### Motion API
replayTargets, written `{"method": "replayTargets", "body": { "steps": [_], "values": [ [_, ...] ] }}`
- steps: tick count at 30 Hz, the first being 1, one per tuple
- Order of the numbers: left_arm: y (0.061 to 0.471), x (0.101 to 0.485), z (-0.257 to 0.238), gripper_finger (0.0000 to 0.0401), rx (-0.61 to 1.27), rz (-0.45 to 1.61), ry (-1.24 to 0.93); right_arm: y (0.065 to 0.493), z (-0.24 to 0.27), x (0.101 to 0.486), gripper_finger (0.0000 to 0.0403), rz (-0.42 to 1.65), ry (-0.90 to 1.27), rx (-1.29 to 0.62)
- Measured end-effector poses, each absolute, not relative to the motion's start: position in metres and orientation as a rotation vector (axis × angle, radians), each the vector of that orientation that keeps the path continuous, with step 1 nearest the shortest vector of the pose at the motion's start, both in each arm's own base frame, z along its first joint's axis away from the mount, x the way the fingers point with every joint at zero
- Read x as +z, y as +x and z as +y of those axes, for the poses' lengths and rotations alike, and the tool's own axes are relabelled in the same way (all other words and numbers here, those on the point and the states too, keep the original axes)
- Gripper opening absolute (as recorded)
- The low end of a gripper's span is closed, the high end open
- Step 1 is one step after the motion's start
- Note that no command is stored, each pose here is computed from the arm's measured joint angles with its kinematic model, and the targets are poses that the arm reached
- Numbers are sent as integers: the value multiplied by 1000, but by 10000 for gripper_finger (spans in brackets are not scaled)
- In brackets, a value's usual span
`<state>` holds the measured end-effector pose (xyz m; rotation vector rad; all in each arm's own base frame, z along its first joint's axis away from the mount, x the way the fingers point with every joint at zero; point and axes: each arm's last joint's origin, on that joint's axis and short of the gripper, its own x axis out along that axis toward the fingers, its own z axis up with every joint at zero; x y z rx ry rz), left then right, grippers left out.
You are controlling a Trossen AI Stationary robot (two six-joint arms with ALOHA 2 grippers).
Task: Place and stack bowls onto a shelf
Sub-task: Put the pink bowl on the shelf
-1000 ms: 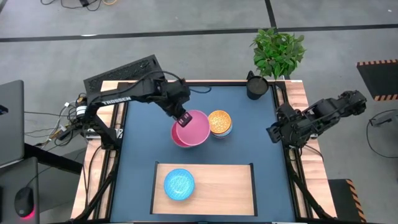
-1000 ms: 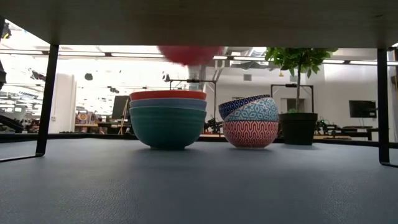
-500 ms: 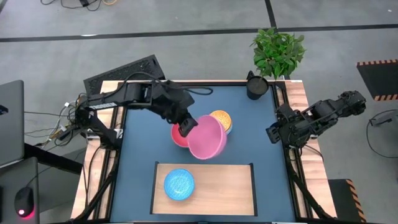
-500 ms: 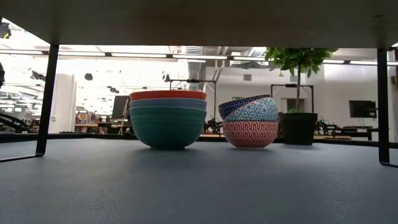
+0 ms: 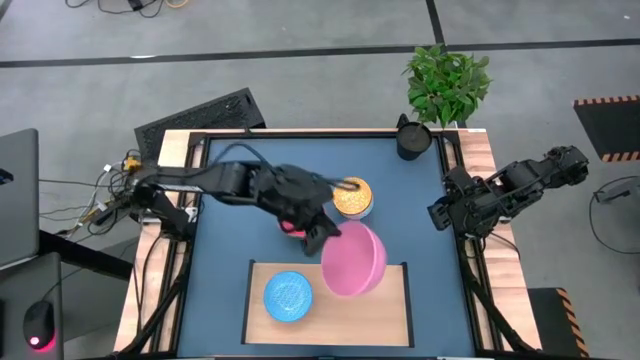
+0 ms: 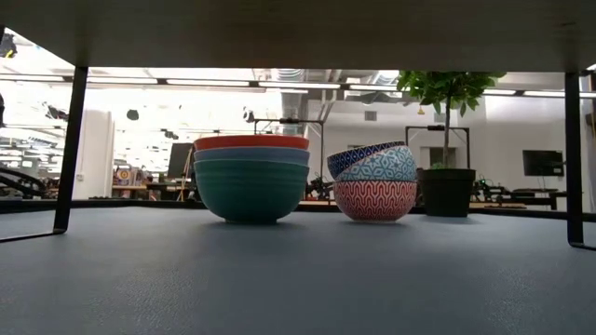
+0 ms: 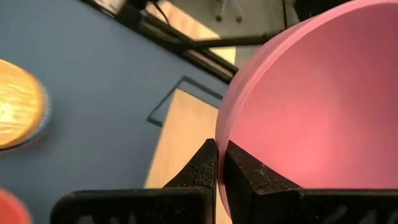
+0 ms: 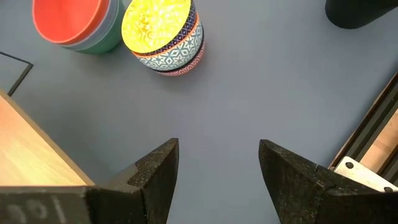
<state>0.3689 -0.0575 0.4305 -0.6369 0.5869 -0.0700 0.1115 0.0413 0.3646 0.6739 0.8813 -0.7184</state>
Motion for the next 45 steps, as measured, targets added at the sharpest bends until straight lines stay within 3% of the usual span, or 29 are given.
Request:
{"method": "replayTargets", "body": {
  "steps": [18,45],
  "values": [
    [414,358,-77,0,-38,848,-632,111,42,364,249,903,636,-692],
    [409,348,-99,0,8,928,-671,111,42,364,249,912,608,-677]
  ]
}}
